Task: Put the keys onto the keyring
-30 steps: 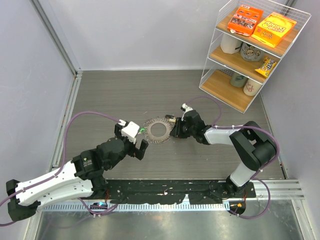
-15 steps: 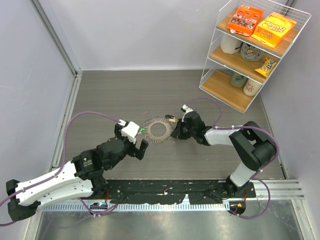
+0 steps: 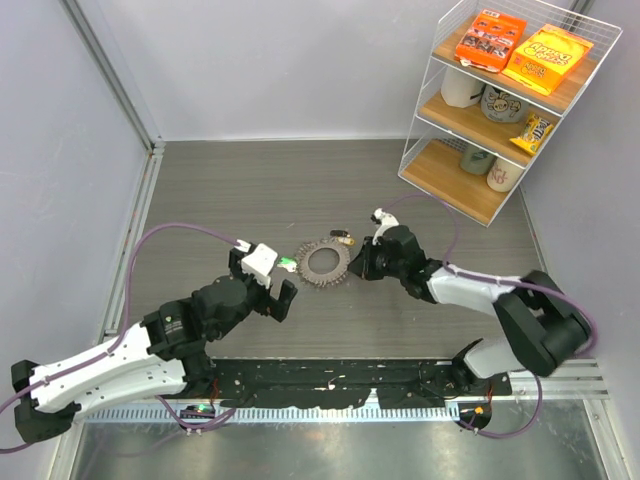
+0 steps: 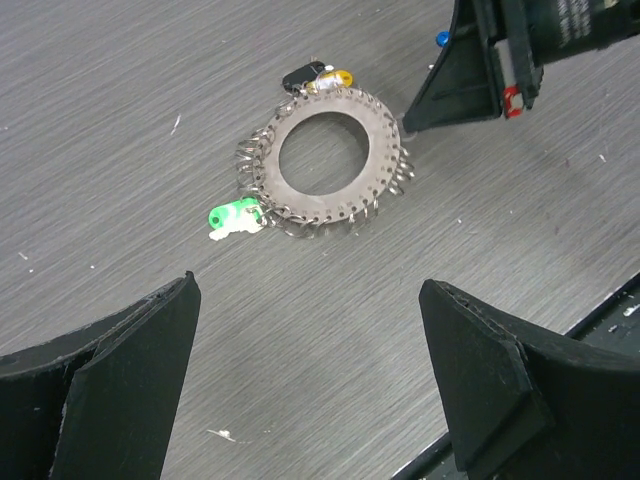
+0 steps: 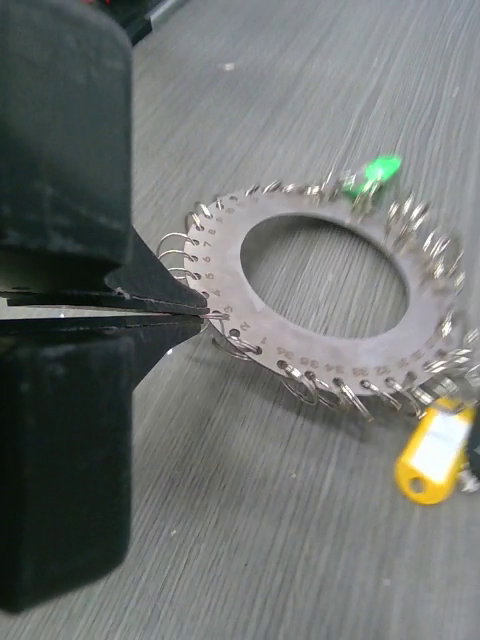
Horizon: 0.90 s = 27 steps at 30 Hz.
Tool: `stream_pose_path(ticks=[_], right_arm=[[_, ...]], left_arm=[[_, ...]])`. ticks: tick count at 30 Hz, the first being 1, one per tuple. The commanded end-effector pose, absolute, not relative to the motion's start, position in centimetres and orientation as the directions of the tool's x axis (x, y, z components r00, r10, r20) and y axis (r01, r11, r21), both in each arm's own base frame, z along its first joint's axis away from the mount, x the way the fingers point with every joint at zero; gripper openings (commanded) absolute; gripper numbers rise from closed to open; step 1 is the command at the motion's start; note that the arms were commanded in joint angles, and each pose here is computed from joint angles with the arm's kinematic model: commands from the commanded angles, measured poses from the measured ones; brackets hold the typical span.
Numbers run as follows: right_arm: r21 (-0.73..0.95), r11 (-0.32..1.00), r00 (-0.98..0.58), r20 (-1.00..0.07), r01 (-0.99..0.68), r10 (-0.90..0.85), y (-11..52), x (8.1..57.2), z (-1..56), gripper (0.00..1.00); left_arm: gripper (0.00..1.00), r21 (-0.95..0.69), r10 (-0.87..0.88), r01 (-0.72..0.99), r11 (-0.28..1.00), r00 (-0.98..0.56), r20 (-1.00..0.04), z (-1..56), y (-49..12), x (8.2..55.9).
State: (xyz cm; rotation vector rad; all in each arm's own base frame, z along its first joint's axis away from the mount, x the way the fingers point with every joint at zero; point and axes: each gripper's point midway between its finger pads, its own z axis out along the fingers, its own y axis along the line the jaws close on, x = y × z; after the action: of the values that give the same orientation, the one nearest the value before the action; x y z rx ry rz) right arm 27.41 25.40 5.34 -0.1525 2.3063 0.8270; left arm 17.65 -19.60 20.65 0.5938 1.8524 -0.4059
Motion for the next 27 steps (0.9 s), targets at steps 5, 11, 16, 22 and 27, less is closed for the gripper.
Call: stream_pose_path(ticks=[5, 11, 16, 22, 27], right_arm=[[0.438, 0.725, -0.536, -0.837, -0.532, 0.112, 25.1, 27.0, 15.6, 0.05], [0.361, 0.654, -0.425, -0.903, -0.665, 0.066, 25.1, 24.5, 20.9, 0.06], [0.305, 0.572, -0.358, -0.934, -0.761, 0.022, 25.3, 21.8, 23.8, 0.06], [0.263, 0.433, -0.284, -0.959, -0.863, 0.015, 26.1, 18.0, 27.2, 0.05], [0.196, 0.323, -0.203, -0.979, -0.926, 0.012, 26.6, 15.0, 30.6, 0.06]], left_arm=[[0.99, -0.115, 0.071, 0.625, 0.772, -0.264, -0.962, 24.6, -20.4, 16.5], [0.99, -0.167, 0.001, 0.699, 0.695, -0.233, -0.972, 27.5, -21.0, 15.0], [0.99, -0.199, -0.076, 0.755, 0.625, -0.195, -0.978, 30.4, -21.2, 13.7], [0.99, -0.230, -0.142, 0.816, 0.531, -0.182, -0.973, 32.6, -22.2, 12.3], [0.99, -0.236, -0.170, 0.842, 0.485, -0.175, -0.970, 33.7, -22.7, 11.6]])
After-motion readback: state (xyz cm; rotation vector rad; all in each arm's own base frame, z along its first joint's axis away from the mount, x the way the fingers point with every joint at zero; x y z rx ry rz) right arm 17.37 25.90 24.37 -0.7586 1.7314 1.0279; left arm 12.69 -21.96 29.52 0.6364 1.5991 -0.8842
